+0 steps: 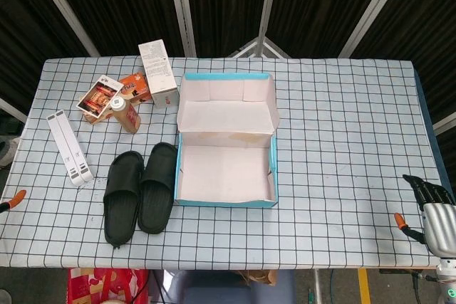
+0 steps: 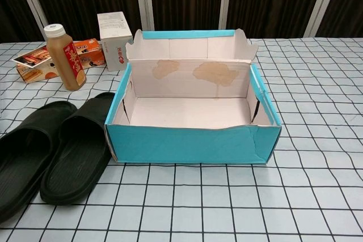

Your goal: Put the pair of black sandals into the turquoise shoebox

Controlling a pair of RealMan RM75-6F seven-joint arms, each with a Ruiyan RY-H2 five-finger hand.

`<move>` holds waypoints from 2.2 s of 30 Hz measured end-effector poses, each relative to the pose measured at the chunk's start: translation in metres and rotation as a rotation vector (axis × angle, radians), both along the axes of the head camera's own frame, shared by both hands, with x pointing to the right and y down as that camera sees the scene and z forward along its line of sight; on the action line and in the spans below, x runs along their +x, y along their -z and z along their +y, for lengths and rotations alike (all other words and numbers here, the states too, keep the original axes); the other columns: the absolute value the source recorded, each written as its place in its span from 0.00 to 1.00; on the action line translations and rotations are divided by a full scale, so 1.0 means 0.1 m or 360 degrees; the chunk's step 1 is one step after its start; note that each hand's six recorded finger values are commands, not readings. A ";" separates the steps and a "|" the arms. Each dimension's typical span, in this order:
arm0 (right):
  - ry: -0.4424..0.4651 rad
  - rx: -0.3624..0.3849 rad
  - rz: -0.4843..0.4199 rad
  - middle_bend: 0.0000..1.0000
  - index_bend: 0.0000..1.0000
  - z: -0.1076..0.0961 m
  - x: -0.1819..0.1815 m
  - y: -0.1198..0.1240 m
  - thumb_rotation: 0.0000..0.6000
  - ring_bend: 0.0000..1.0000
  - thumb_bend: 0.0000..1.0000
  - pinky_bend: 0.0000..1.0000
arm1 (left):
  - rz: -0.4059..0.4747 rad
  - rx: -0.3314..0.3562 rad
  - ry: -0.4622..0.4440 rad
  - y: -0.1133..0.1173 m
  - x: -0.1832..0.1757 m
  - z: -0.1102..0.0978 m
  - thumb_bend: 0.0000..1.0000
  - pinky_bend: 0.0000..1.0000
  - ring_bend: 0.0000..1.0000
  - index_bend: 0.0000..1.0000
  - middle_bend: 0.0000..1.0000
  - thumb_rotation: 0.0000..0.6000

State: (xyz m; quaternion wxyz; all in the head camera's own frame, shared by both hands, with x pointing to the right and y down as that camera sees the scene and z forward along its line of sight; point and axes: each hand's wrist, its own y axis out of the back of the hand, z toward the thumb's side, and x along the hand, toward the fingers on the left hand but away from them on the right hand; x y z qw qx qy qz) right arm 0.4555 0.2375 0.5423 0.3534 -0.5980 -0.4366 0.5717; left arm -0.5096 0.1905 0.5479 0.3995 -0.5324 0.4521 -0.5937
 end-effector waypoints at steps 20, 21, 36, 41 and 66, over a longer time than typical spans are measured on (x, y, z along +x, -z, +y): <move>-0.0018 -0.0012 -0.0005 0.20 0.16 0.00 0.05 0.00 1.00 0.21 0.32 0.19 | -0.0035 -0.0026 -0.0024 -0.01 0.06 0.04 0.25 0.28 0.08 0.01 0.07 1.00; -0.0019 -0.0014 -0.0007 0.20 0.16 0.00 0.05 0.00 1.00 0.21 0.32 0.19 | -0.0029 -0.0025 -0.0028 -0.01 0.07 0.04 0.25 0.28 0.08 0.00 0.06 1.00; -0.0021 -0.0033 -0.0015 0.20 0.16 0.02 0.05 -0.01 1.00 0.21 0.32 0.19 | 0.0026 -0.0078 -0.0065 -0.09 0.16 0.04 0.22 0.12 0.00 0.00 0.00 1.00; -0.0026 -0.0027 -0.0021 0.20 0.16 0.01 0.05 0.00 1.00 0.21 0.32 0.19 | 0.0041 -0.0113 -0.0092 -0.15 0.22 0.00 0.22 0.24 0.00 0.00 0.00 1.00; -0.0043 -0.0025 -0.0054 0.20 0.16 -0.01 0.07 0.03 1.00 0.21 0.32 0.19 | 0.0078 -0.0755 -0.0576 -0.85 1.53 -0.26 0.16 0.17 0.01 0.00 0.01 1.00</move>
